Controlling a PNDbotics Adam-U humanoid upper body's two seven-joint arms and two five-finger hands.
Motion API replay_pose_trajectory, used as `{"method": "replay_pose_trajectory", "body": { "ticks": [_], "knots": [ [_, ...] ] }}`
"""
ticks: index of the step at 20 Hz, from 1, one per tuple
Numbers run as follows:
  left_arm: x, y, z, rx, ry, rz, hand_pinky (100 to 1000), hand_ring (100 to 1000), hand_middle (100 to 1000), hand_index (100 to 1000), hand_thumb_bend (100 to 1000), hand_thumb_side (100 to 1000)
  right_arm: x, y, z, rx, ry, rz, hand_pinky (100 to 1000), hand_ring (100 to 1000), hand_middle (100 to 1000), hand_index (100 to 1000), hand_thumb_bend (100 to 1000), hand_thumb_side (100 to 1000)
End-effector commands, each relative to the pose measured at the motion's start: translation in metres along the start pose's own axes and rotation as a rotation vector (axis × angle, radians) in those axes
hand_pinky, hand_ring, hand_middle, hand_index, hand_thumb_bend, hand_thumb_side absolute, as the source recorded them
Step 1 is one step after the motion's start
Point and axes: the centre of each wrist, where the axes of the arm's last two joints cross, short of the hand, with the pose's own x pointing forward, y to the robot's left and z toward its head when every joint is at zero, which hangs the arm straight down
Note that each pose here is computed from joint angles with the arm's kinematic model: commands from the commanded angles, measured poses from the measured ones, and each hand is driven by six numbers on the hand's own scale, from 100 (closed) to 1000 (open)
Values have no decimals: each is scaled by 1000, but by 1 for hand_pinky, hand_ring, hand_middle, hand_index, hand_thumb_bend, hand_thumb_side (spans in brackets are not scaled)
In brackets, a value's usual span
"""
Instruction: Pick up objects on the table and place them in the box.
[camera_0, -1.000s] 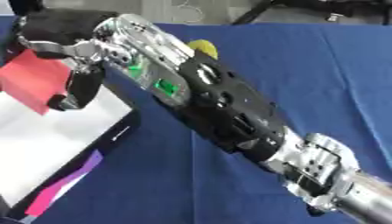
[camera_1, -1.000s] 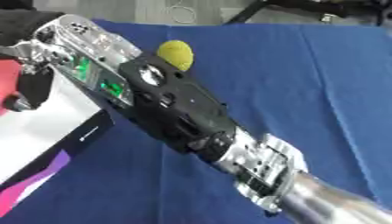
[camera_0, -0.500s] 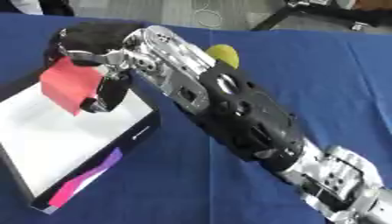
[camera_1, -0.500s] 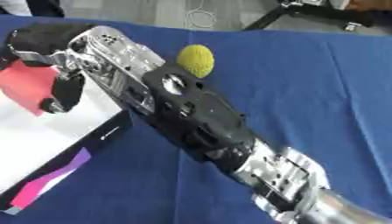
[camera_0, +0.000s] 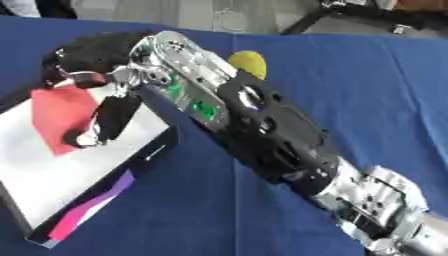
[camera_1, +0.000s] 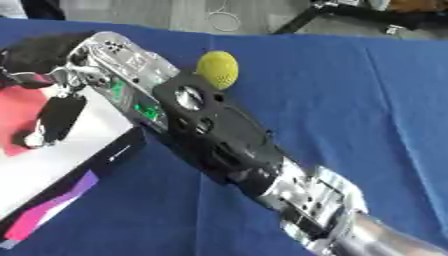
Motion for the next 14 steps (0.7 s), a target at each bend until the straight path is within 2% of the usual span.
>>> {"method": "replay_pose_trajectory", "body": {
  "ticks": [1,8,9,10,11,12,14],
  "knots": [
    [8,3,-5,10,-24,3,811,791,757,876,694,628,-2,-12,6,-31,1,39,990,1000,902,948,306,623],
    [8,4,-6,15,-24,0,811,791,757,877,695,627,-5,-13,9,-48,-3,37,1000,1000,902,959,337,593],
    [8,4,-6,15,-24,0,811,791,757,877,695,627,-5,-13,10,-49,-4,35,1000,1000,903,961,352,545],
    [8,4,-6,16,-24,1,811,790,757,877,696,626,-6,-12,10,-48,-7,28,1000,1000,905,968,391,449],
    [8,4,-6,17,-24,1,811,790,757,877,696,625,-6,-12,9,-43,-13,19,1000,1000,904,969,395,437],
    [8,4,-6,17,-24,2,811,790,757,877,697,625,-7,-10,9,-35,-20,10,1000,1000,899,975,430,205],
    [8,4,-6,17,-25,4,811,790,756,877,694,625,-8,-11,10,-37,-23,-7,1000,1000,884,971,440,249]
  ]
}}
